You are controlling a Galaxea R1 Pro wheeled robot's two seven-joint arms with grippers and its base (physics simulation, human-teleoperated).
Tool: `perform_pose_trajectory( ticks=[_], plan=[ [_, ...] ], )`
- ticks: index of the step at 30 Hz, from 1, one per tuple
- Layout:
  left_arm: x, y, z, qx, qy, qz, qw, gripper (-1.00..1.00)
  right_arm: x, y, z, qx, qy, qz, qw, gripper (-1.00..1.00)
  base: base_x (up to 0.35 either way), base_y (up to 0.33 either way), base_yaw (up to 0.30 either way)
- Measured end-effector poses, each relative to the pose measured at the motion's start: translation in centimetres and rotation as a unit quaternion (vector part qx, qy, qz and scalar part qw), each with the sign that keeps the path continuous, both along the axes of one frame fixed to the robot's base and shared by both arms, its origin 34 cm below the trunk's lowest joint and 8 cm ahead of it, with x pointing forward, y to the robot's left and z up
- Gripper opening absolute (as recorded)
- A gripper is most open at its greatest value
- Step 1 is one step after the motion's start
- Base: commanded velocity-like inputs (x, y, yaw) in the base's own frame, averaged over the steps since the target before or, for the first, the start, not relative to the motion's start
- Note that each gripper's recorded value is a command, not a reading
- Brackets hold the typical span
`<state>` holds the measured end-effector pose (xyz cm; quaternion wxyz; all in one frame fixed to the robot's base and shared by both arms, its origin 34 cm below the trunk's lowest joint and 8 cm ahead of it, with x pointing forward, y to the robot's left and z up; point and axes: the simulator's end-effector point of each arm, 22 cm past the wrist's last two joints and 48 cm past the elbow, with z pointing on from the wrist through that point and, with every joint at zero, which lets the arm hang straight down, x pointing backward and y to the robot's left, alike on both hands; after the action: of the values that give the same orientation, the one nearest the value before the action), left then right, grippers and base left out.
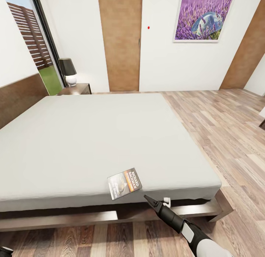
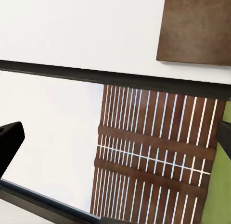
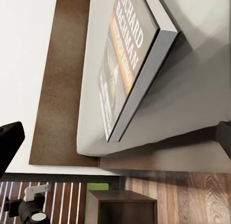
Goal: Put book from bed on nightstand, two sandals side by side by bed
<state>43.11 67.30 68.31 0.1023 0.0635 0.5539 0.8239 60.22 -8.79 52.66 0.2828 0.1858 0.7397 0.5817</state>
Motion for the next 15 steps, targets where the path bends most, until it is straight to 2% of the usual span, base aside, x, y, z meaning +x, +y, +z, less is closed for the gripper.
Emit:
perform_pose_trajectory(
  ticks=[15],
  plan=[
    [-0.2,0.0,-1.2,0.000,0.000,0.000,1.0000,1.00,-0.3,0.1,-1.4,-0.001,0.003,0.000,1.0000,1.00,0.000,0.000,0.000]
  ],
)
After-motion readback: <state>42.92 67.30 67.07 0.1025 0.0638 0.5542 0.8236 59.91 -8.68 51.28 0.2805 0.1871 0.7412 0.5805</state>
